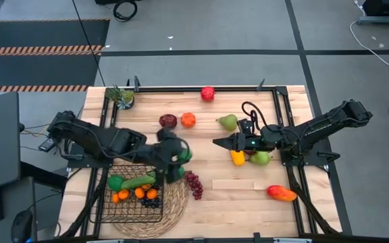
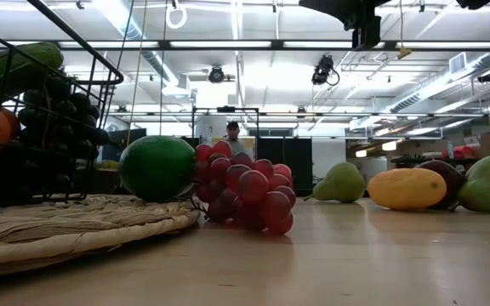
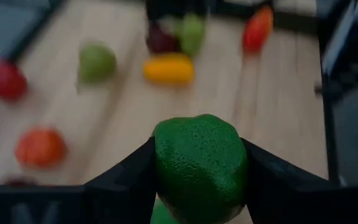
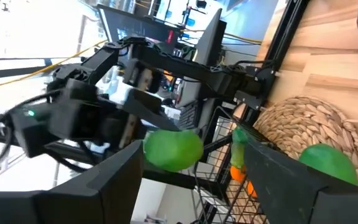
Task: Build produce basket
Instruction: Put the right lime into the black wire basket, then put the red grapes into the black wire basket, then put the top pear into the black wire basket
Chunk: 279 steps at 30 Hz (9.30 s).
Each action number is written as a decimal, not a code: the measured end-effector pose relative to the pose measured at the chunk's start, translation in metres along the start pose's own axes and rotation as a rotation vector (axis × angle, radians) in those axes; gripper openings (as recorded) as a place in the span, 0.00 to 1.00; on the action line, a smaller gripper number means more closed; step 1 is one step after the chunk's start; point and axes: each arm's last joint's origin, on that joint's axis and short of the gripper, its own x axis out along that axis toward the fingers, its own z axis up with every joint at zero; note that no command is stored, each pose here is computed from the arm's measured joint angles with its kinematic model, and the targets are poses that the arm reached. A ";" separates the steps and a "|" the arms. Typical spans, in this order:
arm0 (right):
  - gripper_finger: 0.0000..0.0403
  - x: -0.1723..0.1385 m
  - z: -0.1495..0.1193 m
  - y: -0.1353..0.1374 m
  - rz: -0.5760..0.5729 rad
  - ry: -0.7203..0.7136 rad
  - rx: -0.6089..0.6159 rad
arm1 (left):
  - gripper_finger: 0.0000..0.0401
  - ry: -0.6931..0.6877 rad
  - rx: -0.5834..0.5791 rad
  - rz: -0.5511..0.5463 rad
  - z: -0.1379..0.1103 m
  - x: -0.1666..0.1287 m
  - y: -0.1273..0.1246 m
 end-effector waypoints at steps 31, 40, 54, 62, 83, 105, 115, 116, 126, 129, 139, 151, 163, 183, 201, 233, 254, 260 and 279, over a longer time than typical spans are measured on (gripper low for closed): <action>0.70 0.000 -0.003 -0.003 -0.007 0.088 -0.029 | 0.72 0.646 0.060 -0.102 -0.083 -0.035 -0.045; 0.70 0.000 -0.004 -0.005 -0.025 0.104 -0.040 | 0.81 0.636 0.020 -0.076 -0.074 -0.024 -0.036; 0.68 -0.002 -0.008 -0.008 -0.025 0.258 -0.046 | 0.78 0.433 0.002 -0.203 -0.024 0.051 -0.004; 0.68 -0.020 -0.007 -0.012 -0.143 0.458 0.044 | 0.78 0.465 0.132 -0.300 -0.028 0.111 -0.009; 0.68 -0.086 -0.022 -0.048 -0.794 0.635 -0.019 | 0.77 0.641 0.277 -0.310 -0.061 0.187 -0.001; 0.67 -0.073 -0.053 -0.047 -0.746 0.583 -0.022 | 0.64 0.681 0.405 -0.138 -0.092 0.232 -0.003; 0.67 -0.070 -0.062 -0.050 -0.751 0.598 -0.022 | 0.39 0.617 0.355 -0.140 -0.080 0.232 -0.007; 0.67 -0.069 -0.063 -0.050 -0.748 0.597 -0.020 | 0.36 0.606 0.352 -0.143 -0.077 0.232 -0.008; 0.67 -0.069 -0.062 -0.050 -0.748 0.583 -0.027 | 0.08 0.500 0.333 -0.171 -0.045 0.222 -0.016; 0.67 -0.069 -0.062 -0.050 -0.748 0.583 -0.028 | 0.03 0.484 0.325 -0.186 -0.038 0.219 -0.018; 0.67 -0.069 -0.062 -0.050 -0.744 0.587 -0.039 | 0.01 0.463 0.292 -0.190 -0.003 0.194 -0.019; 0.67 -0.069 -0.062 -0.050 -0.734 0.606 -0.088 | 0.00 0.433 0.248 -0.148 0.044 0.133 -0.020; 0.68 -0.071 -0.060 -0.053 -0.758 0.569 -0.148 | 0.00 0.529 0.233 -0.121 0.036 0.062 -0.033; 0.68 -0.071 -0.059 -0.053 -0.760 0.555 -0.177 | 0.00 0.544 -0.032 -0.074 0.012 0.013 -0.073; 0.68 -0.080 -0.073 -0.048 -0.714 0.723 -0.201 | 0.00 0.518 -0.275 -0.065 -0.013 -0.063 -0.064; 0.68 -0.077 -0.079 -0.039 -0.705 0.497 0.123 | 0.58 0.612 -0.139 0.051 -0.122 -0.074 -0.059; 0.68 -0.046 -0.030 -0.055 -0.597 0.667 -0.256 | 0.55 -0.190 -0.614 0.006 0.014 -0.017 -0.014; 0.68 -0.035 0.004 -0.066 -0.573 0.659 -0.341 | 0.50 -0.274 -0.708 0.039 0.031 -0.005 0.003; 0.64 -0.013 0.089 -0.040 -0.726 0.506 -0.689 | 0.48 -0.252 -0.567 -0.055 0.049 0.005 0.024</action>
